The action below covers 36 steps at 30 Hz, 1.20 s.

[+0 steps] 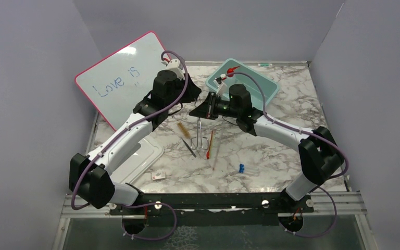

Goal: Organize the chemistry lab equipment

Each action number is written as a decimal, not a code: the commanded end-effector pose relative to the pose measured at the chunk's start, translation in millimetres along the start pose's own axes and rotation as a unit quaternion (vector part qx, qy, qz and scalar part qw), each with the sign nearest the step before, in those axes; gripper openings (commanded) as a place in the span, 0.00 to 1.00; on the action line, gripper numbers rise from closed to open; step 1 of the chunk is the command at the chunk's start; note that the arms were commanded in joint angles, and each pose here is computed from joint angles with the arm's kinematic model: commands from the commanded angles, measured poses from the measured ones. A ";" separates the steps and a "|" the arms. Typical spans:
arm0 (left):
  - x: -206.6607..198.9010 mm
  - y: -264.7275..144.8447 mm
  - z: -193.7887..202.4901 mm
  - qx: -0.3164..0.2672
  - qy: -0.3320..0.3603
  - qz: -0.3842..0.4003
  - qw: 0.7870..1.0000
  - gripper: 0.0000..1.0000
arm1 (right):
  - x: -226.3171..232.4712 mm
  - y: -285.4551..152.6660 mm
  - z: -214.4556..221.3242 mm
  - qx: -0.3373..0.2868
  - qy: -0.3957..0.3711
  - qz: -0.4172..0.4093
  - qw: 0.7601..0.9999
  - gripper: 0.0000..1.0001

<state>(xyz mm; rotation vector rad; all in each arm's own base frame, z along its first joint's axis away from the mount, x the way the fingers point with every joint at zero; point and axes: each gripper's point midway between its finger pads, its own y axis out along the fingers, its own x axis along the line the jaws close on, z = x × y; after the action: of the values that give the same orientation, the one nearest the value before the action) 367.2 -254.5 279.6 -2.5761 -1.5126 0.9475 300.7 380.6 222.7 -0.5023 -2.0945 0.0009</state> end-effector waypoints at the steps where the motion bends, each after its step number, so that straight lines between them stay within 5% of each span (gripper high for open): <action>1: -9.8 -15.8 -31.0 -0.034 0.008 -0.005 0.999 0.45 | 32.2 -8.5 -18.3 -0.035 -0.051 -0.043 0.997 0.01; 4: -7.0 -21.2 -40.5 -0.044 0.019 -0.018 0.999 0.65 | 37.3 -13.3 -22.2 -0.039 -0.070 -0.043 0.996 0.01; 11: 1.3 -57.4 -107.5 -0.118 0.112 -0.091 0.982 0.82 | 51.7 -38.5 -37.3 -0.069 -0.124 -0.012 0.990 0.01; 20: 5.2 -82.2 -139.7 -0.161 0.145 -0.130 0.968 0.89 | 45.9 -81.4 -84.3 -0.114 -0.203 0.087 0.969 0.01; 29: 5.3 -73.5 -125.7 -0.142 0.136 -0.117 0.974 0.89 | 14.7 -165.1 -167.3 -0.154 -0.244 0.147 0.946 0.01; 36: 2.1 -58.8 -101.8 -0.105 0.125 -0.087 0.983 0.89 | -19.5 -186.6 -197.0 -0.118 -0.303 0.198 0.925 0.01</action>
<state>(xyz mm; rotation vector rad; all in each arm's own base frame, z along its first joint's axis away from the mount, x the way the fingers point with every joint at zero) 373.4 -179.2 395.8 -2.4956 -1.8964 0.3856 403.0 165.7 356.7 -1.2483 -2.4480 0.0091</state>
